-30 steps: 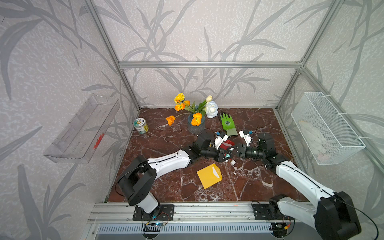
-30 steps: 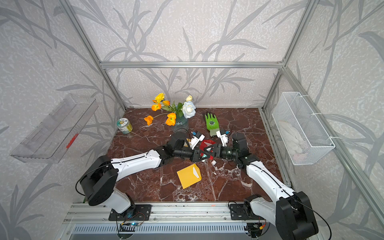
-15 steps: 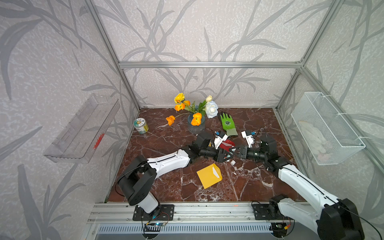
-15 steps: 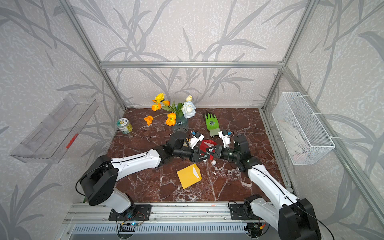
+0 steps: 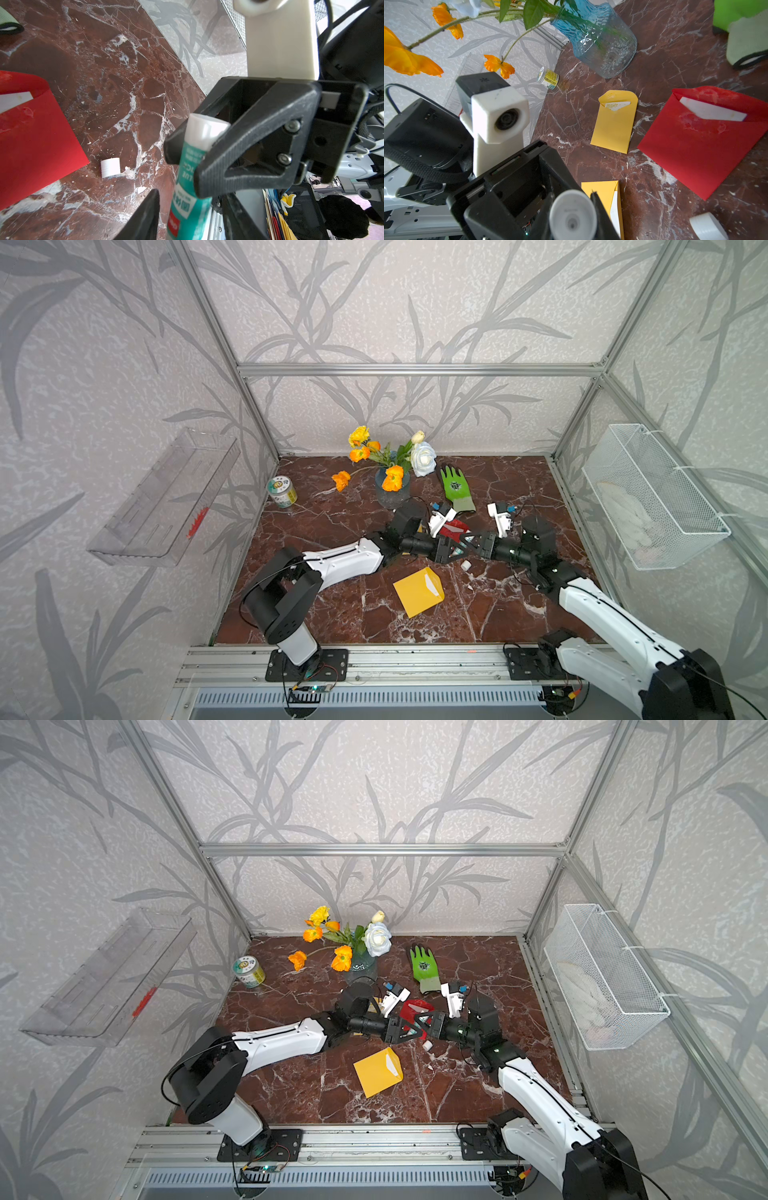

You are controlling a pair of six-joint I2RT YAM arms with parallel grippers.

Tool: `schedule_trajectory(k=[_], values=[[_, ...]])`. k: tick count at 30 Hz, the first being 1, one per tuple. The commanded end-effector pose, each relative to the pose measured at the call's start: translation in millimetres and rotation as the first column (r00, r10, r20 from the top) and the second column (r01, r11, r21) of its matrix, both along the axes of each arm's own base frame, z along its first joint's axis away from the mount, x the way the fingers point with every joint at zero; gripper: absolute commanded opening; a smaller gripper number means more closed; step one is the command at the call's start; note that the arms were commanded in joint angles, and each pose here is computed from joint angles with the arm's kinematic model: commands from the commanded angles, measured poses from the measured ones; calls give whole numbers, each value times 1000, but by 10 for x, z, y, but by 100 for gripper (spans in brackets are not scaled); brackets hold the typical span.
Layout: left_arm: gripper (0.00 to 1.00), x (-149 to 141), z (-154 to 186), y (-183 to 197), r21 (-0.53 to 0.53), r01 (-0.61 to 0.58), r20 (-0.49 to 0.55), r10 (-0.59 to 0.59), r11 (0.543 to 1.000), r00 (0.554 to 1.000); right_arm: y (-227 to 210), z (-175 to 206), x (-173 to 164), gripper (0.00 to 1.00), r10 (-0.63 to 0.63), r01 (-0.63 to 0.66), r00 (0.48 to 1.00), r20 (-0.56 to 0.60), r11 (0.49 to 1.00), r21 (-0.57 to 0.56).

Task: Seal the envelope with a glue stick
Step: Unscrew the glue stick.

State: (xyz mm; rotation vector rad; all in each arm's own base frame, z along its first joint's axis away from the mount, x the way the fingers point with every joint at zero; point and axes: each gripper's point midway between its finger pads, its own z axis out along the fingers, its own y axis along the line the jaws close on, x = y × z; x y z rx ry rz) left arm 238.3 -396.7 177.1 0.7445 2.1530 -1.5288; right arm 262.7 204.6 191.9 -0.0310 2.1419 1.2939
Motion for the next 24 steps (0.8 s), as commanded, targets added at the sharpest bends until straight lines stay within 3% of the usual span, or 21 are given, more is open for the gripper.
schedule_trajectory(k=[1,4,8,11,12,18,24], values=[[37,-13,44,-34,-40,25,4,-25,999,1000,37,92,30,0,-2,0,999,36,999,32],[24,-26,39,-35,-38,34,0,-34,999,999,36,90,34,0,-3,2,999,33,1000,31],[0,-33,28,-26,-27,39,1,-39,999,999,21,93,53,2,-17,16,999,34,1000,26],[0,-53,27,-16,-19,46,8,-46,999,999,17,93,62,37,-21,20,999,37,999,26],[0,-51,31,-10,-16,47,11,-46,999,999,29,96,52,43,-11,10,999,39,1000,27],[0,-86,54,-10,-20,66,18,-66,998,998,67,82,26,48,21,-22,999,37,999,32],[0,-104,76,-4,-26,75,28,-74,997,997,124,73,29,45,56,-57,998,23,997,42]])
